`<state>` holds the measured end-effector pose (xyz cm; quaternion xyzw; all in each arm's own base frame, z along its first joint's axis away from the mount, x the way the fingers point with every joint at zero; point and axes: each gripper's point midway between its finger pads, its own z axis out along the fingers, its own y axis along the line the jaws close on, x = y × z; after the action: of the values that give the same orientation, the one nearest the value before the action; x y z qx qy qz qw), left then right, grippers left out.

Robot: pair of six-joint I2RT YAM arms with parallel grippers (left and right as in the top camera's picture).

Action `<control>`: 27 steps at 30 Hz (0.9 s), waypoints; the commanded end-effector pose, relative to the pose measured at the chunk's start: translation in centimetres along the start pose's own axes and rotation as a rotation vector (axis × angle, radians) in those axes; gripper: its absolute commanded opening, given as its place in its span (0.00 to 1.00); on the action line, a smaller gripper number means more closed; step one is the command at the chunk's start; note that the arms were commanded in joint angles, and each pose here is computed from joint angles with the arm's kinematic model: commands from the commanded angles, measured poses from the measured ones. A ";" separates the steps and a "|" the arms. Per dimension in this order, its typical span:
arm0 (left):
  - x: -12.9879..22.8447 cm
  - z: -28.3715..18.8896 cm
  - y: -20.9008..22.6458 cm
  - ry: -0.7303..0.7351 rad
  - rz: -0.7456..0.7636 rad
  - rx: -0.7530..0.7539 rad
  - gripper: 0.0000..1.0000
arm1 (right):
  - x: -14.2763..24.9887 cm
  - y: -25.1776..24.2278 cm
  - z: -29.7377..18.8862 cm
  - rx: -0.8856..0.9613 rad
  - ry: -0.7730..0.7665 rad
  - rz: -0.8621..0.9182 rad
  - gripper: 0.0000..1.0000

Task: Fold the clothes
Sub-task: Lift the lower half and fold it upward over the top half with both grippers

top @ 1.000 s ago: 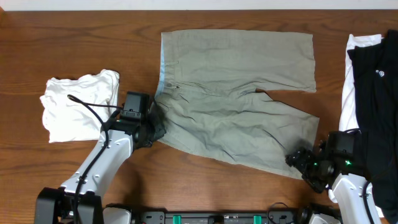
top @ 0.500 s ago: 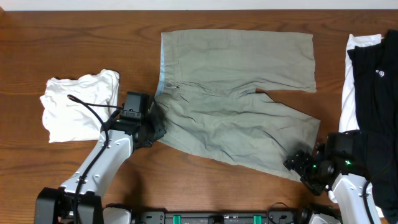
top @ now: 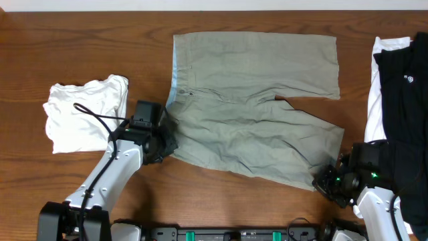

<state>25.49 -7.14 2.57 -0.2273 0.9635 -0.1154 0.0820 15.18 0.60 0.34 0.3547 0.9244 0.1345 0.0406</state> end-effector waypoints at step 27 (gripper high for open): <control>4.2 -11.8 1.3 -0.220 0.147 0.139 0.06 | -2.5 4.0 -12.9 -0.049 -0.237 -0.135 0.01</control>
<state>19.23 -6.05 12.36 -0.1679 0.9547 -0.1521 0.1930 17.05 -0.56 11.76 0.3092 0.9348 0.1192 0.1278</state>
